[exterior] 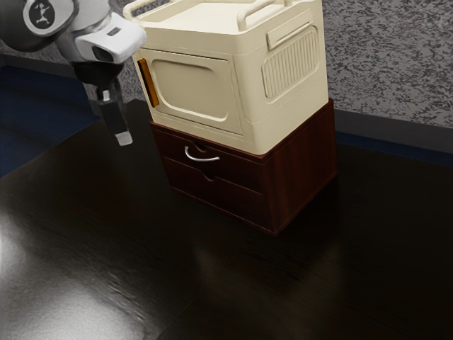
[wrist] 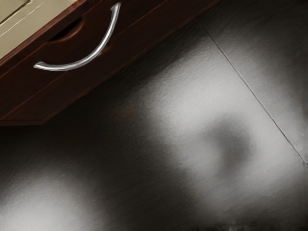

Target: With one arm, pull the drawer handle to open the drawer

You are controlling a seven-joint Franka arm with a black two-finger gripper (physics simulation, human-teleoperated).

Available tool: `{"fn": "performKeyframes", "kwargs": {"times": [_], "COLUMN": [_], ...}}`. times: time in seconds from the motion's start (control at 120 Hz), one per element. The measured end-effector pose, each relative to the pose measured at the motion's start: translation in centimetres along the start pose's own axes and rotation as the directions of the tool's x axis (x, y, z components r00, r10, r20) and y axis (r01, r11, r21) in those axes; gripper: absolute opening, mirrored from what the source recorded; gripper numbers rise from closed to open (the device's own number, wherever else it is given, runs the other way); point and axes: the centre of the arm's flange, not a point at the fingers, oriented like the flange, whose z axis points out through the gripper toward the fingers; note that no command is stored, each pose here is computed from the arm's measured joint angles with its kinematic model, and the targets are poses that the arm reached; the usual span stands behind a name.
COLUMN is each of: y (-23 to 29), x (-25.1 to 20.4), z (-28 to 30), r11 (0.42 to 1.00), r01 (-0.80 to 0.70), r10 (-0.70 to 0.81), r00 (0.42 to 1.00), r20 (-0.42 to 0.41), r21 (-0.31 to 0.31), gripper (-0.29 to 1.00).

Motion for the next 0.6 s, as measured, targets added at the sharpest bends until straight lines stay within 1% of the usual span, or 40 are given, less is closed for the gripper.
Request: {"fn": "performKeyframes", "kwargs": {"times": [0.05, 0.108, 0.158, 0.4, 0.6], "y": [2.3, 5.8, 7.2, 7.1, 7.8], "x": [1.4, 3.1, 3.4, 4.3, 4.0], "z": [0.3, 0.9, 1.5, 5.3, 7.0], "r11": [0.995, 0.974, 0.955, 0.885, 0.819], "r01": [-0.1, -0.228, -0.295, -0.459, -0.551], "r10": [0.1, 0.228, 0.296, 0.461, 0.559], "r00": [0.995, 0.974, 0.955, 0.887, 0.829], "r20": [0.006, 0.002, -0.003, -0.01, -0.012], "r21": [0.002, 0.008, 0.019, 0.077, 0.161], "gripper": [0.7, 0.7, 0.7, 0.7, 0.7]}}
